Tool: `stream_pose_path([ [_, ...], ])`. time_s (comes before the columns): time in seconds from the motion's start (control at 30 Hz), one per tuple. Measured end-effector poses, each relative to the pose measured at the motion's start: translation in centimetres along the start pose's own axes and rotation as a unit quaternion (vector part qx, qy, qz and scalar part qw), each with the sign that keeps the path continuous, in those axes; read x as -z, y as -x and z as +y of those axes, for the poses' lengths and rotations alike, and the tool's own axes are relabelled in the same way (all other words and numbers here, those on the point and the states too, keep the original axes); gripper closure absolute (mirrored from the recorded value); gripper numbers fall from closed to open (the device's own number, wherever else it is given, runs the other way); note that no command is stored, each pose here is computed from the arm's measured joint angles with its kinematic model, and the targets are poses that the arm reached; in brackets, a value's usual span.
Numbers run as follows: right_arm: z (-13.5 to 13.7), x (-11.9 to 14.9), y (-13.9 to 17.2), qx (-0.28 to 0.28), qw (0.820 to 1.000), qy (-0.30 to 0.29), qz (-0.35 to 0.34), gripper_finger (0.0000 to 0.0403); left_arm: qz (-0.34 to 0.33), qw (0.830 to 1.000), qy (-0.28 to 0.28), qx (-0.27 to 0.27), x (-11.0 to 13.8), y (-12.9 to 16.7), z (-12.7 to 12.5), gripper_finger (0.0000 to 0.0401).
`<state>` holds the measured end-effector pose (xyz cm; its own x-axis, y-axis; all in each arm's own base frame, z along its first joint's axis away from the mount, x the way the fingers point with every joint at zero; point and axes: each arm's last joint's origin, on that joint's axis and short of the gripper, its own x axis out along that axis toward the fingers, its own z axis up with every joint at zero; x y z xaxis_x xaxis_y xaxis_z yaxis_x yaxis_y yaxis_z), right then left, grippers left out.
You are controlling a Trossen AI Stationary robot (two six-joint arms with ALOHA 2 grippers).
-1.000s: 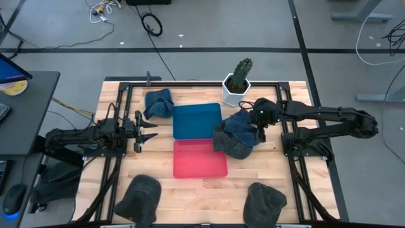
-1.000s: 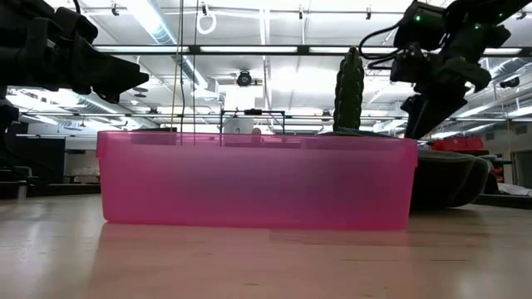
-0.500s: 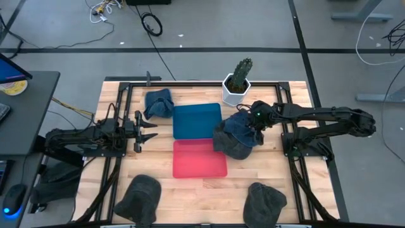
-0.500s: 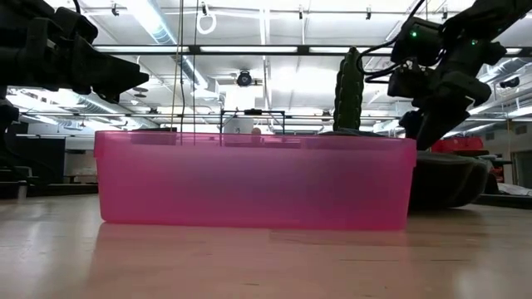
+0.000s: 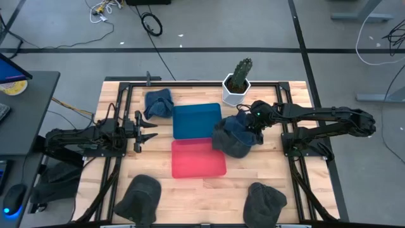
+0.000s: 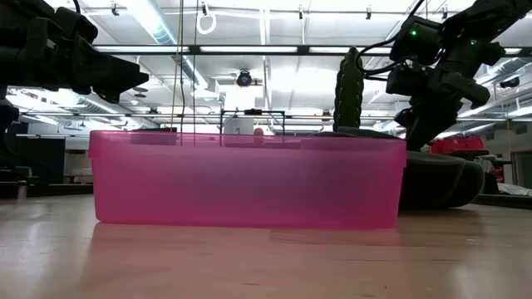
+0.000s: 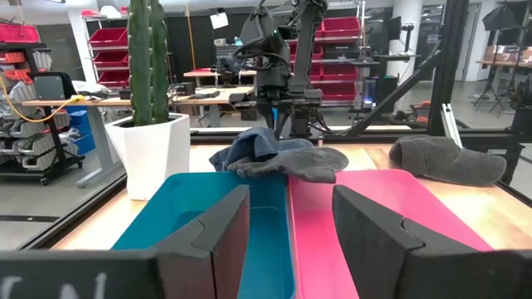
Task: Pick & Place hat
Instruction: Put the bottom blue cap into the blue bin
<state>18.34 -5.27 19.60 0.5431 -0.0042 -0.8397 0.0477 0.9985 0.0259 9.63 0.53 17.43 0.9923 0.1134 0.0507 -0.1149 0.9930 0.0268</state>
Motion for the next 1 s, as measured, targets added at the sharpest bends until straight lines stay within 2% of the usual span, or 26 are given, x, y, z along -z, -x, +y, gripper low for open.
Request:
stream_pose_path([
  [0.17, -0.1, -0.6, 0.9, 0.024, 1.0, 0.003, 0.019, 0.0396, 0.0, 1.0, 0.0, 0.0, 0.0, 0.0, 0.0, 0.0222],
  [0.33, -0.2, -2.4, 2.7, 0.046, 0.999, 0.015, 0.011, 0.0397, 0.0, 1.0, 0.0, 0.0, 0.0, 0.0, 0.0, 0.0222],
  [0.47, 0.3, -4.2, 4.2, 0.066, 0.996, 0.055, -0.012, 0.04, 0.0, 1.0, 0.0, 0.0, 0.0, 0.0, 0.0, 0.0222],
  [0.6, 1.4, -6.0, 5.2, 0.062, 0.988, 0.127, -0.062, 0.04, 0.0, 1.0, 0.0, 0.0, 0.0, 0.0, 0.0, 0.0222],
  [0.7, 2.3, -7.1, 5.6, 0.063, 0.974, 0.192, -0.102, 0.0401, 0.0, 1.0, 0.0, 0.0, 0.0, 0.0, 0.0, 0.0222],
  [0.8, 3.1, -8.1, 5.8, 0.088, 0.951, 0.256, -0.146, 0.0401, 0.0, 1.0, 0.0, 0.0, 0.0, 0.0, 0.0, 0.0222],
  [1.0, 3.5, -10.7, 5.2, 0.147, 0.907, 0.32, -0.23, 0.0401, 0.0, 1.0, 0.0, 0.0, 0.0, 0.0, 0.0, 0.0222],
])
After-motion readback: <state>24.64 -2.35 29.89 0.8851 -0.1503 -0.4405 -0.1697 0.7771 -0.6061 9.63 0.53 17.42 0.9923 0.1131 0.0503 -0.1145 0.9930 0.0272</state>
